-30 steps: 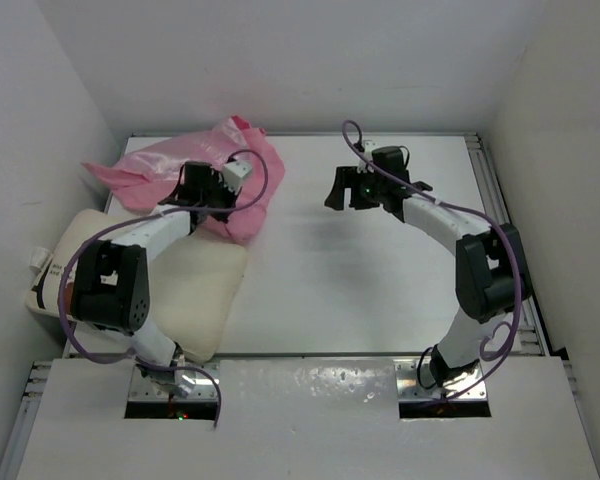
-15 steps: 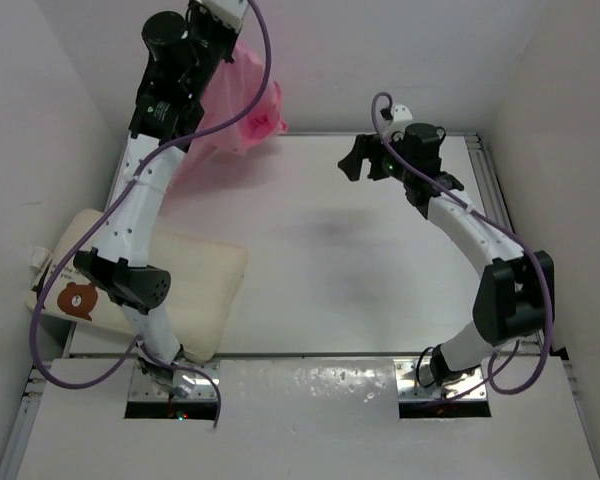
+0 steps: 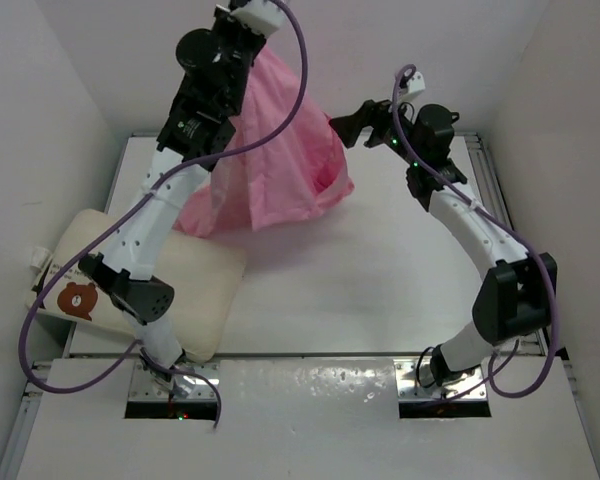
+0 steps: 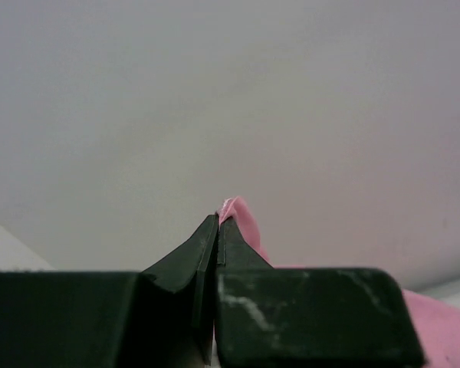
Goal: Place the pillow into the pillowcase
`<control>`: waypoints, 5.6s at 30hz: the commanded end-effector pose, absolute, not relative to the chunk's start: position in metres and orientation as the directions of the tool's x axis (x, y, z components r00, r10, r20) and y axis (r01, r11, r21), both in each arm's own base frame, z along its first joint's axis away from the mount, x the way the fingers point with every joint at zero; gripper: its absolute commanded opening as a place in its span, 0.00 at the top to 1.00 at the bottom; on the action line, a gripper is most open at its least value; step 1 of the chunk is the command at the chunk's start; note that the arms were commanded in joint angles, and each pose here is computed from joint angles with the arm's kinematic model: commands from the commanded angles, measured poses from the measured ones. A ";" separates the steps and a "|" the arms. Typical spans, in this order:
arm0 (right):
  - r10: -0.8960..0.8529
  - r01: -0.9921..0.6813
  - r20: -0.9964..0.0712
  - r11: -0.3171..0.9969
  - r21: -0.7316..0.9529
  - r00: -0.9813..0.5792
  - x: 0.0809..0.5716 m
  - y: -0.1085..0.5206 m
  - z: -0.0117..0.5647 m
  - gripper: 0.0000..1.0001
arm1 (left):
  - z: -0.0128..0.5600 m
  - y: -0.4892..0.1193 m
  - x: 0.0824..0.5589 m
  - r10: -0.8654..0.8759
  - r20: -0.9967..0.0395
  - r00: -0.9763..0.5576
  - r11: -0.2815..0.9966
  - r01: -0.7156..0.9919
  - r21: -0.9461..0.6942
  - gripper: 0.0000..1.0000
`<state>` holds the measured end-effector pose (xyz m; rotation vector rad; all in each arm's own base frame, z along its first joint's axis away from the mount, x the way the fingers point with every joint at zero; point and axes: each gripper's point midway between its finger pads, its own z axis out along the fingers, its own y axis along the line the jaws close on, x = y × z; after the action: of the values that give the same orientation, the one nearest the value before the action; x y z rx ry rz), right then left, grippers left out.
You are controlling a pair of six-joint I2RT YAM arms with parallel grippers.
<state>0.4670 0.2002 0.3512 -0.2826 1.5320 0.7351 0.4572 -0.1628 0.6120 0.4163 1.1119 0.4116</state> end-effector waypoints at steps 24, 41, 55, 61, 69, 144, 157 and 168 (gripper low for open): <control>0.222 -0.425 -0.737 0.697 0.578 -0.639 0.466 0.238 0.165 1.00 | 0.512 -0.145 0.468 0.547 -0.829 0.118 0.836 -0.023 0.549 1.00; 0.269 -0.163 -0.954 0.944 0.288 -0.128 0.520 0.097 0.355 1.00 | 0.466 -0.134 0.479 0.611 -0.790 0.048 0.791 0.009 0.612 1.00; 0.090 -0.108 -0.937 0.993 0.057 0.337 0.441 0.070 0.519 1.00 | 0.443 -0.164 0.498 0.573 -0.818 0.044 0.806 0.149 0.572 0.68; 0.175 -0.343 -0.980 0.918 0.199 -0.099 0.484 0.146 0.377 1.00 | 0.350 -0.169 0.488 0.580 -0.800 -0.151 0.789 0.349 0.506 0.00; 0.196 -0.338 -0.899 0.878 0.339 -0.392 0.497 0.179 0.276 1.00 | 0.271 -0.118 0.442 0.770 -0.620 -0.149 0.527 0.697 0.487 0.00; 0.202 -0.565 -0.846 0.665 0.488 -0.494 0.491 0.277 0.252 1.00 | 0.202 -0.250 0.577 0.354 -0.925 -0.135 0.823 0.515 0.240 0.72; 0.255 -0.095 -0.750 0.916 0.389 -0.610 0.554 0.148 0.197 0.01 | 0.279 -0.218 0.571 0.462 -0.881 -0.098 0.768 0.542 0.342 0.00; 0.258 -0.058 -0.670 0.910 0.411 -0.697 0.459 0.124 0.119 0.43 | 0.169 -0.231 0.417 0.839 -0.523 0.152 0.104 0.898 0.428 0.86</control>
<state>0.4765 0.1098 0.1377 0.1825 2.2468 0.5284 0.4637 -0.2249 0.1866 1.4676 1.7737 -0.0678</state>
